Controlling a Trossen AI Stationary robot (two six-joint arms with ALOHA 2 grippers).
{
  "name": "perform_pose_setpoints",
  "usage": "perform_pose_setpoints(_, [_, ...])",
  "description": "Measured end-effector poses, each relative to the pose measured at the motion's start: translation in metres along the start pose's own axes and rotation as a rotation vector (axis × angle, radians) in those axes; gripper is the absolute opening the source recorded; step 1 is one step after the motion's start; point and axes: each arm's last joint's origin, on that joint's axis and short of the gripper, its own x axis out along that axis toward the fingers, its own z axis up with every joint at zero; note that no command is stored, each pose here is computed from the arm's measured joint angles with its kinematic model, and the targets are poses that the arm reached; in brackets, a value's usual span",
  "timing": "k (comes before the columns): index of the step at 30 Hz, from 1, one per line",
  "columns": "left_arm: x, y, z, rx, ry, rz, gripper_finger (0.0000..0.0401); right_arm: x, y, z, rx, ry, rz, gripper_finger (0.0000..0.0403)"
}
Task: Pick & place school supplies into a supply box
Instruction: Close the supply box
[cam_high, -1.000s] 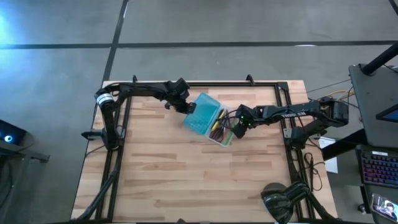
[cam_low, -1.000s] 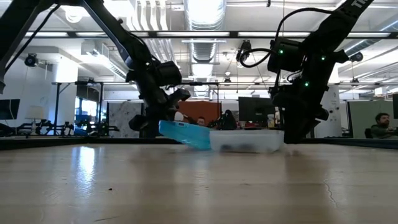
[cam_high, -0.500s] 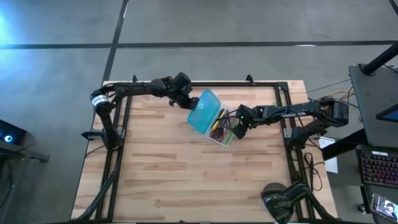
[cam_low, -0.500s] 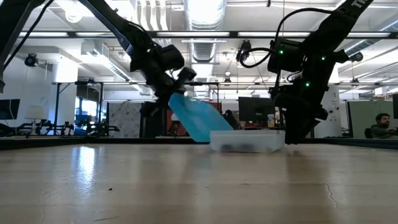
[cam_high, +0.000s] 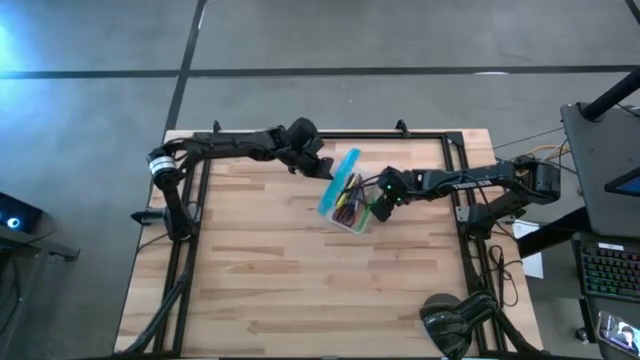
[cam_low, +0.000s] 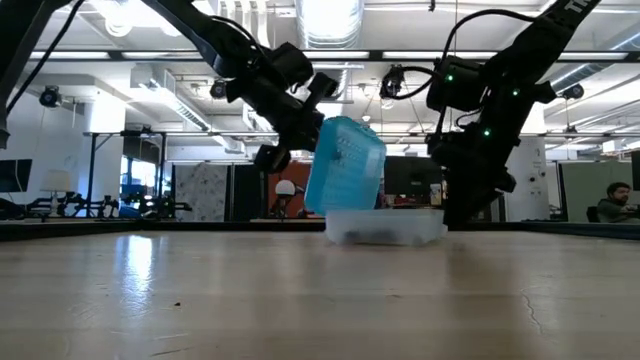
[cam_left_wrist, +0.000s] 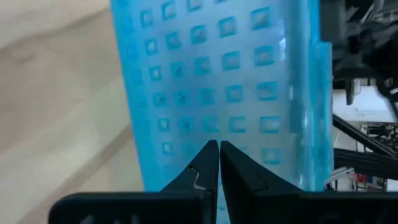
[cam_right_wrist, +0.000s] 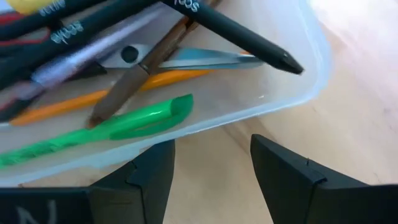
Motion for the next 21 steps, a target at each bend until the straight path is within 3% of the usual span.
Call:
perform_pose_setpoints(6, [0.005,-0.005,-0.005,0.012,-0.011,0.015,0.0000,0.000,0.003,0.006,0.003,-0.054,0.039,0.0201])
perform_pose_setpoints(12, [0.016,0.000,-0.007,-0.017,-0.001,0.029,0.0000,-0.004,0.000,0.001,-0.006,-0.020,0.001,0.0201])
perform_pose_setpoints(17, [0.022,-0.001,-0.010,-0.011,0.011,0.028,0.0000,-0.027,-0.010,-0.006,-0.029,-0.025,-0.143,0.0201])
perform_pose_setpoints(21, [0.028,-0.004,-0.012,-0.003,0.002,0.007,0.0000,-0.051,-0.016,-0.004,-0.014,-0.101,-0.124,0.0201])
